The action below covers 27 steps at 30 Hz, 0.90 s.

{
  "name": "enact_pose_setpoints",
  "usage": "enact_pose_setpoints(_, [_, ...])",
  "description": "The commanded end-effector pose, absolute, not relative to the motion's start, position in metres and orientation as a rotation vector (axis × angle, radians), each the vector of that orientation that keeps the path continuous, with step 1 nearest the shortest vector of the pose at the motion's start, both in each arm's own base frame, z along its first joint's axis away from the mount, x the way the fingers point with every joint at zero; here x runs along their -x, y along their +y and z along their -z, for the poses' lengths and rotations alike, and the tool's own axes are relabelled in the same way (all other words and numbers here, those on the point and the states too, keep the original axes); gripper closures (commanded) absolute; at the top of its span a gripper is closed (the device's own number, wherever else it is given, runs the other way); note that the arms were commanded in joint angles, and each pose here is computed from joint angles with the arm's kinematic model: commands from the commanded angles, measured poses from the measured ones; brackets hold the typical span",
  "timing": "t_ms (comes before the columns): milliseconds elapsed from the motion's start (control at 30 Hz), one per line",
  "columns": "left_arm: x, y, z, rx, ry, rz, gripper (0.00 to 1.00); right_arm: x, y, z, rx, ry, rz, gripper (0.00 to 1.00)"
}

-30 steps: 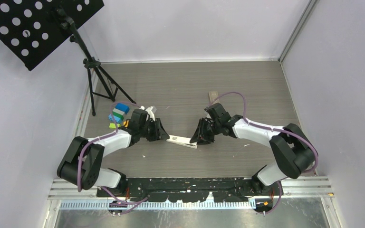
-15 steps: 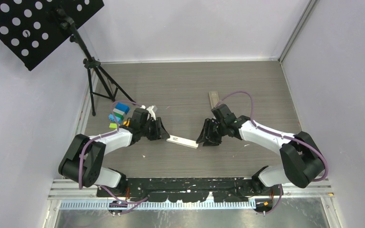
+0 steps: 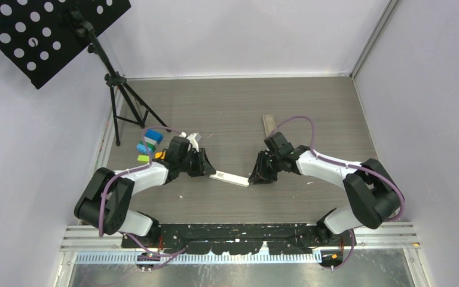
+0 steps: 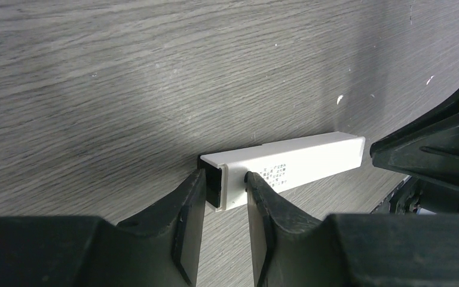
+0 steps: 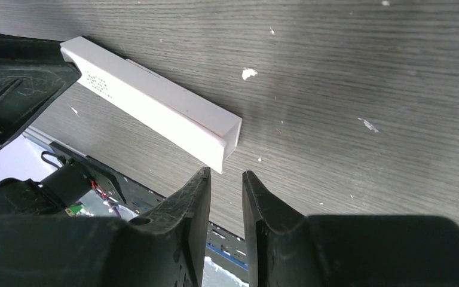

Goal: Load the batteries into the remote control
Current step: Load the battery cover into the remote control.

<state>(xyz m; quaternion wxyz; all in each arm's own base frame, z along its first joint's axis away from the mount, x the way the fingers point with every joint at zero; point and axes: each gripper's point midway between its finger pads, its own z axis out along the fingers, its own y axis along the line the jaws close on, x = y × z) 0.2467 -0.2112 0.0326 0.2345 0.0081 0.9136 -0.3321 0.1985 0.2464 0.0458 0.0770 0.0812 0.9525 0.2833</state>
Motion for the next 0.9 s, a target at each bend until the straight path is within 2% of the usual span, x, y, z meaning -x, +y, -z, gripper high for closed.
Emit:
enact_pose_setpoints(0, [-0.224,-0.197,0.000,-0.020,2.627,0.811,0.68,-0.210,0.256,-0.052,-0.230,2.784,-0.925,0.67])
enact_pose_setpoints(133, [-0.223,-0.197,0.001,-0.019,2.627,0.811,0.70,-0.212,0.257,-0.049,-0.238,2.791,-0.909,0.65])
enact_pose_setpoints(467, [-0.221,-0.198,0.001,-0.017,2.627,0.815,0.72,-0.207,0.253,-0.033,-0.251,2.836,-0.877,0.91])
enact_pose_setpoints(867, [-0.219,-0.199,0.006,0.045,2.613,0.838,0.78,-0.208,0.266,-0.025,-0.349,2.834,-0.967,1.00])
